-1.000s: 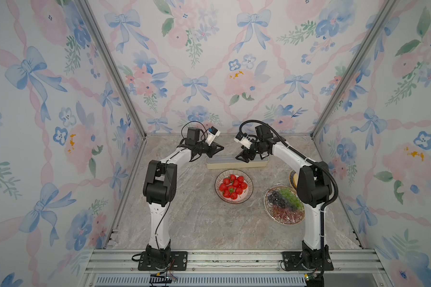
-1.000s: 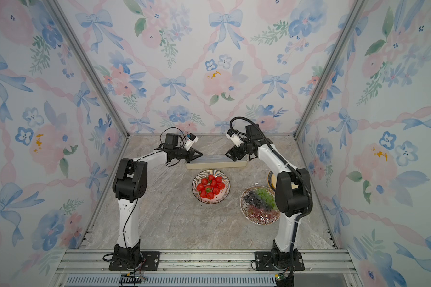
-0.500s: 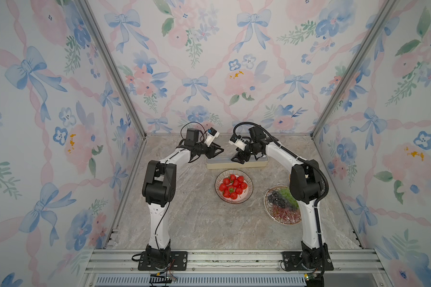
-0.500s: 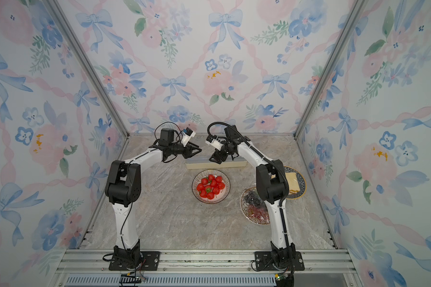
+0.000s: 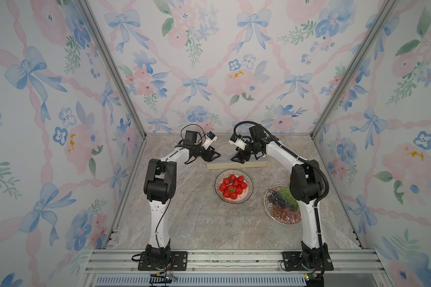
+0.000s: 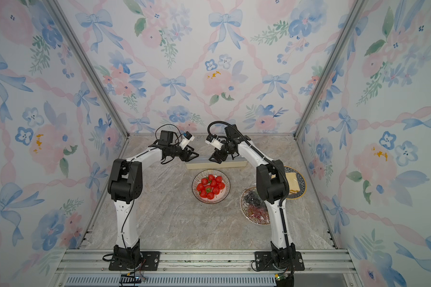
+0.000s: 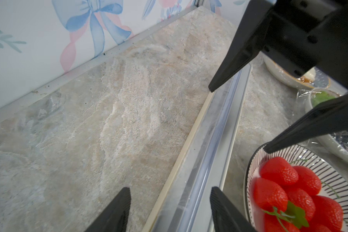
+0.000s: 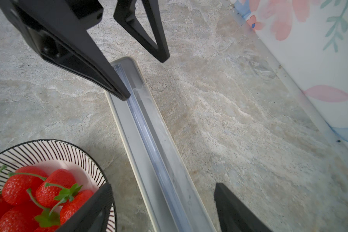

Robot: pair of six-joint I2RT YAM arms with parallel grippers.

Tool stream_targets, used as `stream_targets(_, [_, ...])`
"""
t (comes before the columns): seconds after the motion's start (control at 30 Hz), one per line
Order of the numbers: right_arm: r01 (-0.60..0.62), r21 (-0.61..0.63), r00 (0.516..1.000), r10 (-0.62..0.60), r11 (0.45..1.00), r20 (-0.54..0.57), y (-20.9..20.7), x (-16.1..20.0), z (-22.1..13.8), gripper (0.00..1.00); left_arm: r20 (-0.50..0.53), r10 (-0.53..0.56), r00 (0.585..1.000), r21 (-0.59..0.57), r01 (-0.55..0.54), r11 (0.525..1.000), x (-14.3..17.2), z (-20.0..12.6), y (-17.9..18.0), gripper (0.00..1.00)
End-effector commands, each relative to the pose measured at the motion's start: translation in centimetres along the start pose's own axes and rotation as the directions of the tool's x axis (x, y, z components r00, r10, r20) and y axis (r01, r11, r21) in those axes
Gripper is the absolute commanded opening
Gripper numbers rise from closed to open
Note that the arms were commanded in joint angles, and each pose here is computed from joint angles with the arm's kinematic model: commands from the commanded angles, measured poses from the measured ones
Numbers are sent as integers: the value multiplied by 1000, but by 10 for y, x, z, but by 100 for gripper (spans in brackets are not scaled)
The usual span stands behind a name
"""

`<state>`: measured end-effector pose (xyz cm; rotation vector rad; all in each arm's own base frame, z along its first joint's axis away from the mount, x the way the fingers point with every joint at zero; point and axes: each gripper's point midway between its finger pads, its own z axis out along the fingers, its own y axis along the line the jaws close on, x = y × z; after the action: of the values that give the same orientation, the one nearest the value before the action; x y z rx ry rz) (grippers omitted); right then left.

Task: Wrap the plate with plastic wrap
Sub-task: Pull the plastic wrap from the plastic wrap cutting box.

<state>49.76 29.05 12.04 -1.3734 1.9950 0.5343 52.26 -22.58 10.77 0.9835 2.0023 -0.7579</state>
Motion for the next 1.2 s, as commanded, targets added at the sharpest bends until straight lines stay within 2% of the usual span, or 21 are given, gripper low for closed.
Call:
stream_targets(0.0, [0, -17, 1000, 0, 1000, -10, -1, 4, -1, 81, -75, 16, 997, 13, -15, 1000, 14, 12, -3, 62])
stream_targets(0.2, [8, -11, 1000, -8, 1000, -13, 0, 5, -5, 81, -105, 28, 994, 28, -25, 999, 13, 31, -6, 54])
stream_targets(0.33, [22, -4, 1000, -22, 1000, -7, -1, 3, -11, 82, -114, 31, 993, 44, -26, 999, 13, 41, -8, 44])
stream_targets(0.63, [53, -5, 999, -53, 999, -4, -2, 1, -16, 82, -127, 32, 991, 96, -20, 995, 17, 43, -18, 24])
stream_targets(0.7, [55, -8, 998, -55, 998, -8, -4, 2, -16, 82, -124, 39, 991, 117, -24, 993, 15, 40, -22, 17])
stream_targets(0.8, [66, -16, 998, -67, 998, -15, -5, 3, -11, 82, -100, 43, 994, 133, -30, 991, 7, 32, -25, 0])
stream_targets(0.97, [104, -16, 994, -105, 994, -40, -7, 4, 1, 81, -39, 72, 997, 145, -66, 987, -18, 12, -30, 0])
stream_targets(1.1, [105, -20, 994, -106, 994, -41, -9, 0, 10, 69, 11, 102, 995, 153, -102, 983, -40, -4, -36, 0])
stream_targets(1.17, [114, -24, 993, -115, 993, -41, -8, -4, 14, 70, 25, 115, 993, 152, -118, 981, -47, -10, -40, 0])
